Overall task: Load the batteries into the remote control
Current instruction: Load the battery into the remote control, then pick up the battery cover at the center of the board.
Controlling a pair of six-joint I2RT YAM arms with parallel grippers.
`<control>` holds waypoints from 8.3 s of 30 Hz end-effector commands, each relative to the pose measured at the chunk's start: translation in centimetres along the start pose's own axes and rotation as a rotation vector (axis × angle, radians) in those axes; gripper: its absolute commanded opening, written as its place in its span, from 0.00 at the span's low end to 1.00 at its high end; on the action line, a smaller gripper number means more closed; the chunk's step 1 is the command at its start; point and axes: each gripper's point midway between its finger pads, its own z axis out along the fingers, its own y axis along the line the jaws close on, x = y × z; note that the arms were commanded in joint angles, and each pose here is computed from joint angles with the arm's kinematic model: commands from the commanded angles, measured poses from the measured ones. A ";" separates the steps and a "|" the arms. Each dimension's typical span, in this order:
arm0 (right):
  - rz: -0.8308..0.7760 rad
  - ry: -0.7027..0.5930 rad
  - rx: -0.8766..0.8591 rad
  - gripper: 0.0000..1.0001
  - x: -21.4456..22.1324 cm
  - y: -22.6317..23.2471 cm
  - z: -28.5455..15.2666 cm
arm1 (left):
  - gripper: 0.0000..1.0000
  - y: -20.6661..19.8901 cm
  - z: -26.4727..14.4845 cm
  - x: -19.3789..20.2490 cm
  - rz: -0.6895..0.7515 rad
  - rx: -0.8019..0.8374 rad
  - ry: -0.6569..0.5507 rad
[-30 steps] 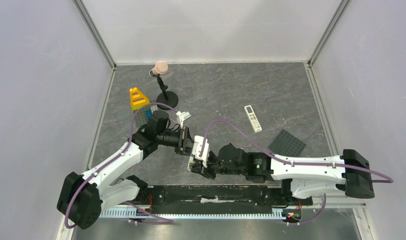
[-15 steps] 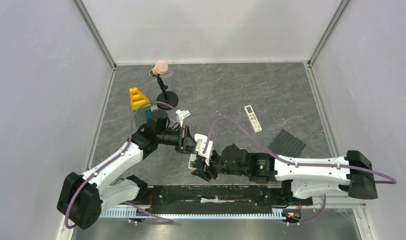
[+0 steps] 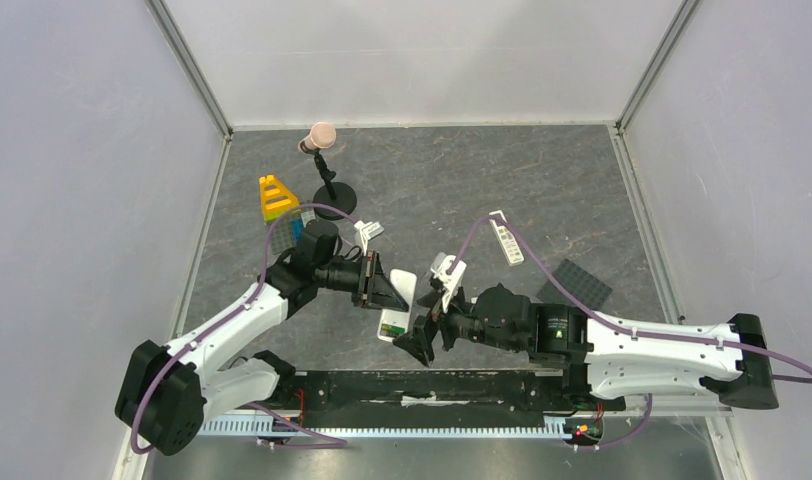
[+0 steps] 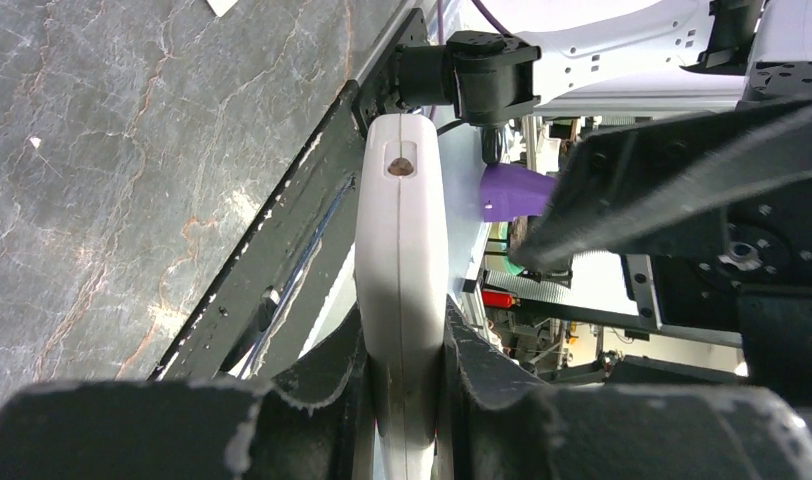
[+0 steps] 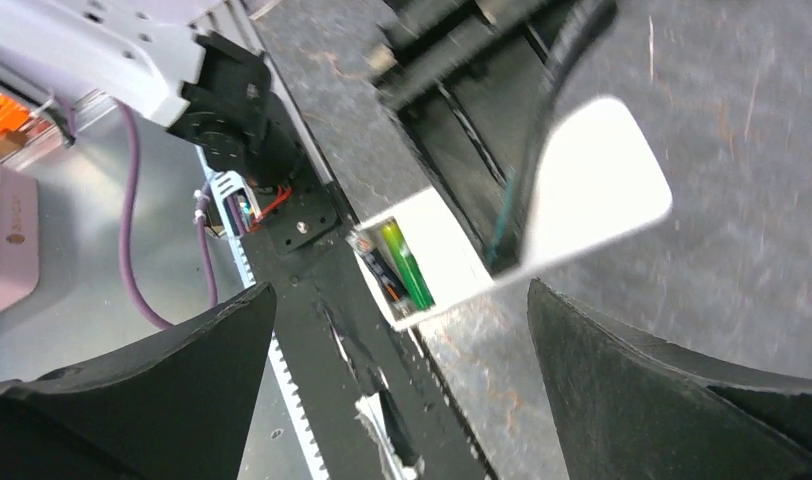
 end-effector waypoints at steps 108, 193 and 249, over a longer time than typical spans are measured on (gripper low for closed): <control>0.860 -0.288 -0.192 0.72 -0.8 0.4 1.5 | 0.02 -5.4 -0.9 -0.9 -0.057 0.176 -0.009; 1.080 -0.269 -0.483 0.00 -4.2 2.6 1.5 | 0.55 -9.4 -7.8 -2.6 0.102 0.092 -0.570; 0.403 0.285 1.220 0.25 15.8 -24.3 -11.3 | 0.02 1.1 -6.7 -5.9 -0.014 -0.313 -0.609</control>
